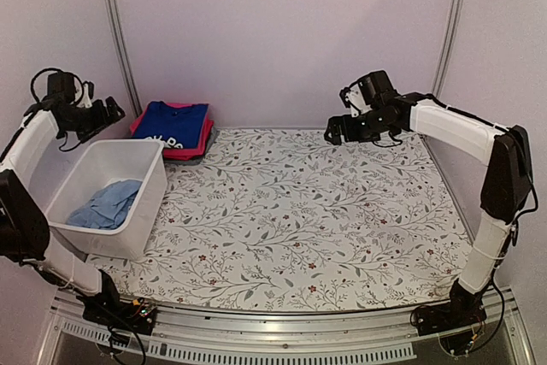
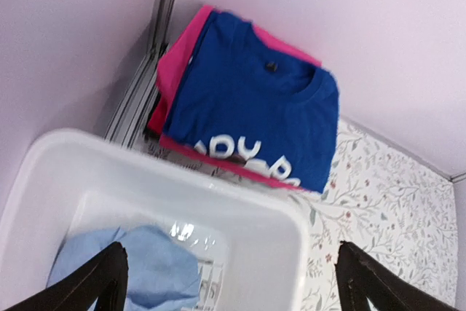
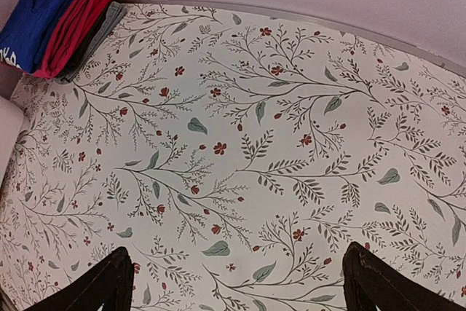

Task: Fold and stack the mixed laundry pile
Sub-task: Pick up the crumpled shirt from the bin.

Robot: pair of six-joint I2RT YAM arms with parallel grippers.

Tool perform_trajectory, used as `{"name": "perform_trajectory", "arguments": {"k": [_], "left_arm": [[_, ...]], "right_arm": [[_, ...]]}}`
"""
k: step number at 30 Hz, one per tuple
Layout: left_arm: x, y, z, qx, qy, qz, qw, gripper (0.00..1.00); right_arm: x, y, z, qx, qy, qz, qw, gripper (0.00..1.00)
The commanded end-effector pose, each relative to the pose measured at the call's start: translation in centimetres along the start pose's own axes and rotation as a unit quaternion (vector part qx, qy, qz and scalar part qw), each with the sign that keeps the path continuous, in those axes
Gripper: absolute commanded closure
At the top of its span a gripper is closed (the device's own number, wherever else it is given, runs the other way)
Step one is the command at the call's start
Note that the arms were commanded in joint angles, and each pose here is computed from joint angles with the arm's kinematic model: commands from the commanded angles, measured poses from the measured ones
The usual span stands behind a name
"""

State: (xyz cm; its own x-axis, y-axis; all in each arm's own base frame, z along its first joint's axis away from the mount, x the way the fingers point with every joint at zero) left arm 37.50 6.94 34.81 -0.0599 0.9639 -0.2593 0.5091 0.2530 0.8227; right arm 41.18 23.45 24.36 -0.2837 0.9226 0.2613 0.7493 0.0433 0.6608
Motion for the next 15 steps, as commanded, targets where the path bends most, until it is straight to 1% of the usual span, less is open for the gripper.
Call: {"name": "perform_trajectory", "arguments": {"k": [1,4,8,15], "left_arm": [[2.3,-10.3,0.1,0.16,0.1,-0.062,0.98,0.01],[3.0,-14.3,-0.5,0.194,0.134,-0.087,0.968,0.0],[4.3,-17.7,0.5,0.229,0.167,-0.11,0.953,0.0],[6.7,-20.6,4.9,0.257,0.215,-0.141,0.932,0.0]], "right_arm": [[-1.0,1.1,-1.9,-0.026,0.03,0.004,0.999,0.01],[-1.6,0.7,-2.3,-0.024,0.041,0.009,0.999,0.01],[-1.6,-0.3,-2.1,-0.012,0.055,0.009,0.998,0.01],[-1.9,-1.4,-2.4,-0.001,0.054,0.023,0.998,0.01]]}}
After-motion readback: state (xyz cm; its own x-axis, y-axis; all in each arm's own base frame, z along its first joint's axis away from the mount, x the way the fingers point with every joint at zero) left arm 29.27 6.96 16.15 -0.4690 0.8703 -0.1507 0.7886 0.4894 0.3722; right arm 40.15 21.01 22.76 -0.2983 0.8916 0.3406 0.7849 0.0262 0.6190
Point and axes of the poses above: each gripper's point midway between its finger pads, its own z axis out along the fingers, its own x axis along the line the jaws close on, y = z × x, the point moved 6 cm from there along -z, back along the fingers, and after that the axes turned 7 degrees about z, right-handed, at the moved point
